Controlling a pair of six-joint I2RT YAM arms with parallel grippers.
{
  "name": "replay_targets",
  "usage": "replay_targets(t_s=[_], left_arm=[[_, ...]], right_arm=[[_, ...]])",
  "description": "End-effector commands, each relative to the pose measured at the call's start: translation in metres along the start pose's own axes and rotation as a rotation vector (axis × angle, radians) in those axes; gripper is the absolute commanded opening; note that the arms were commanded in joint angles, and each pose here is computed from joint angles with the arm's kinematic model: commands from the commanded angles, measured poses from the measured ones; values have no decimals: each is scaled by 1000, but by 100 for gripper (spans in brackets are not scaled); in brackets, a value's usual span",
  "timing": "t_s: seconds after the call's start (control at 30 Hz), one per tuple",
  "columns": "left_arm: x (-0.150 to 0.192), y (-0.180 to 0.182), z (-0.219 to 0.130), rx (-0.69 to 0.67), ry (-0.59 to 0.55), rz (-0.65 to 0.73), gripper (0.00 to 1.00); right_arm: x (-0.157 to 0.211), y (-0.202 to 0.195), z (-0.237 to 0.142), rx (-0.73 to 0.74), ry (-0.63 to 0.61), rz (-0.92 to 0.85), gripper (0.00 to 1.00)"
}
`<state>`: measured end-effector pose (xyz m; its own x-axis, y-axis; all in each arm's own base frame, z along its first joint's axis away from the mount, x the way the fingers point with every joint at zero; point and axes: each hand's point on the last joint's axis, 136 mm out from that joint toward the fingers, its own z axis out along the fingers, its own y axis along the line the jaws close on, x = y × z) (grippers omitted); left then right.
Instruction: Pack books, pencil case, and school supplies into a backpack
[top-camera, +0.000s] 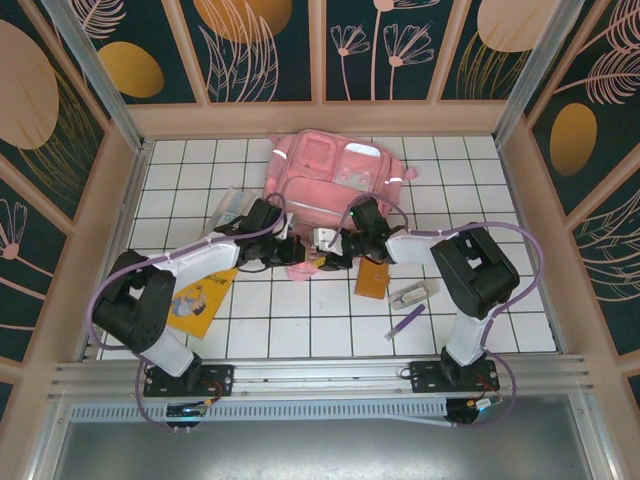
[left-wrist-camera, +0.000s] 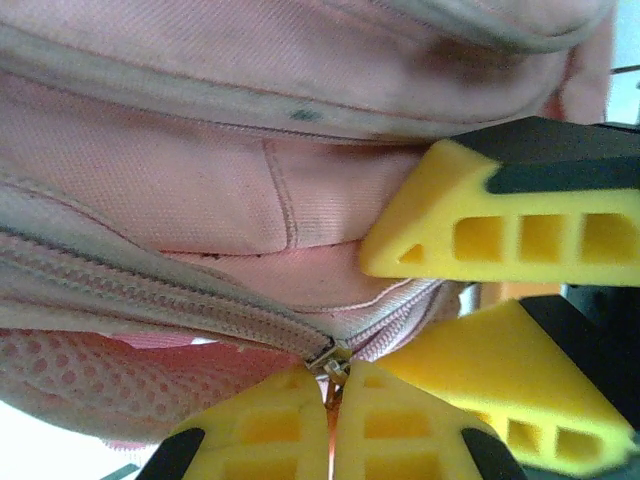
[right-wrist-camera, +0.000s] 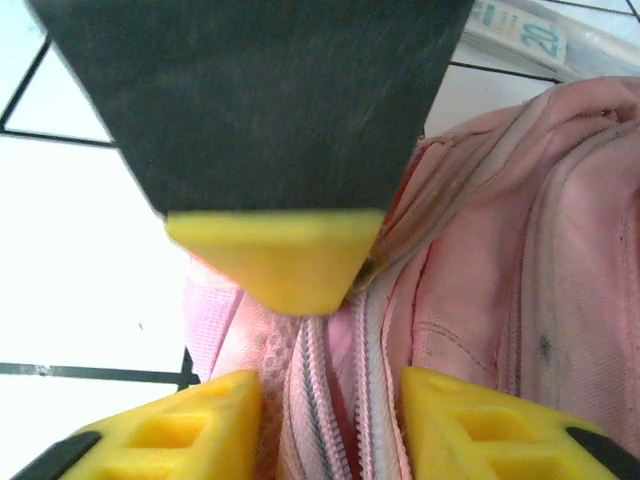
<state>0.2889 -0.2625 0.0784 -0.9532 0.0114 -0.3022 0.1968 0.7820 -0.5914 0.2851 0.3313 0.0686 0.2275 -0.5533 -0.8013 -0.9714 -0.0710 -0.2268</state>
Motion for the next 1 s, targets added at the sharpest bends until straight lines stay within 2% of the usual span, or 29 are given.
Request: replay_targets(t_s=[0.0,0.07,0.13,0.27,0.4,0.53,0.63,0.67,0.7,0.77,0.83,0.9,0.97], left_arm=[[-7,-17,-20,106,-46,135,0],[-9,-11,-26,88,-67,201,0],[-11,1,-29,34,-81,243,0],[-17,26,-32,-76,-91,300,0],[-24,42,-36,-144,-116,351,0],[-33,67,-34,-271,-124,400,0],[-32,67,-25,-252,-100,438,0],[-30,62,-22,-209,-95,455,0],[-26,53,-20,-155,-91,471,0],[-23,35,-20,-57,-109,495,0],[-23,19,-26,17,-137,510,0],[-25,9,-31,57,-166,517,1],[-26,2,-34,91,-181,511,33]], right_arm=[[24,-9,-1,60,123,-17,22],[27,-13,-6,91,141,-33,7],[26,-13,-12,91,127,-38,0],[20,-7,-26,66,93,-72,0],[32,-10,-45,81,140,-100,0],[46,-15,-62,103,184,-114,0],[54,-22,-73,142,214,-111,0],[52,-25,-76,164,202,-100,8],[45,-29,-79,183,173,-92,21],[23,-30,-83,188,72,-72,40],[-1,-29,-82,168,-27,-44,48],[-15,-25,-74,142,-66,-39,50],[-20,-22,-62,125,-49,-56,50]])
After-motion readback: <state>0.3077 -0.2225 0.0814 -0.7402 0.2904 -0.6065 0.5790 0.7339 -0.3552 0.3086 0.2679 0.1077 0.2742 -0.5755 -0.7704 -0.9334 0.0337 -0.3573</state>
